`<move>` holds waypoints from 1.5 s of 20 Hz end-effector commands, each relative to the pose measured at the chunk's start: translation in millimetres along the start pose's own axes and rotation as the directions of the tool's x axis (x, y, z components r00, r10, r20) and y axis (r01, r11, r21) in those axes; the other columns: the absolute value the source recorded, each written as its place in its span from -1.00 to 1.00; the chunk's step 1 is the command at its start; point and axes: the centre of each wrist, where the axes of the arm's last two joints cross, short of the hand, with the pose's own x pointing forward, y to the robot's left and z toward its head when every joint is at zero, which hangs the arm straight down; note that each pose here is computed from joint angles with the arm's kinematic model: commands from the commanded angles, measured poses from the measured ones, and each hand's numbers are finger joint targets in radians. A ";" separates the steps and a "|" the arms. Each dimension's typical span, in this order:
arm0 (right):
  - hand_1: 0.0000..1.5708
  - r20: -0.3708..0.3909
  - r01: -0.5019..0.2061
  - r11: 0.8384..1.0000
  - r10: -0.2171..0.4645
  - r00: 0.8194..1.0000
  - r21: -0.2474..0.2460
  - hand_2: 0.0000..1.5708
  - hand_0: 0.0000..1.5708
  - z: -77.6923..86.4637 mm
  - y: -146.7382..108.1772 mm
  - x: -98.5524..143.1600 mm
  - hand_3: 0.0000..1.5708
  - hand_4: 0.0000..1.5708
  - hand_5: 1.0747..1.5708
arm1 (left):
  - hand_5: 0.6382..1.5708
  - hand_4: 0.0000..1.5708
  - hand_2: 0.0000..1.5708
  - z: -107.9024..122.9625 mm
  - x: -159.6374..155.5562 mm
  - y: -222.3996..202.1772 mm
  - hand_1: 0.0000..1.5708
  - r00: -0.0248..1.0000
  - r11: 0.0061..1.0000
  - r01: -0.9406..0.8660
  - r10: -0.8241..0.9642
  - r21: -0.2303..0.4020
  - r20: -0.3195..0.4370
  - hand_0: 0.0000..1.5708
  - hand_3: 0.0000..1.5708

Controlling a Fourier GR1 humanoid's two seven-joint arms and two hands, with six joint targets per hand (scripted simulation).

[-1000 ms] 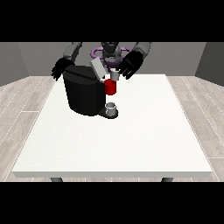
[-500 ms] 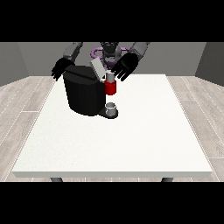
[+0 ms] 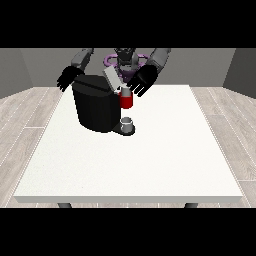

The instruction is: Insert the coffee pod into the coffee machine and close the lid

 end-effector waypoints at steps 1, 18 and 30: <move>-1.00 -0.017 -0.015 1.000 0.015 1.000 -0.003 -1.00 -1.00 3.7 -11.7 -3.0 -1.00 -0.42 1.00 | 1.00 -0.34 0.62 3.9 -9.5 -5.9 0.51 1.000 1.000 -0.002 0.002 -0.002 -0.009 0.51 0.53; -1.00 0.000 0.009 0.999 -0.009 1.000 -0.041 -1.00 -1.00 -7.0 -21.3 0.0 -1.00 -0.49 1.00 | 1.00 -0.44 0.49 -1.9 1.7 -6.4 0.44 1.000 0.999 0.006 -0.006 -0.044 0.000 0.44 0.31; -1.00 0.047 -0.001 1.000 0.002 0.999 -0.010 -1.00 -1.00 -2.7 5.3 -4.3 -1.00 -0.41 1.00 | 1.00 -0.54 0.42 -6.3 12.4 18.3 0.36 0.998 0.998 0.056 -0.056 0.003 0.020 0.36 0.21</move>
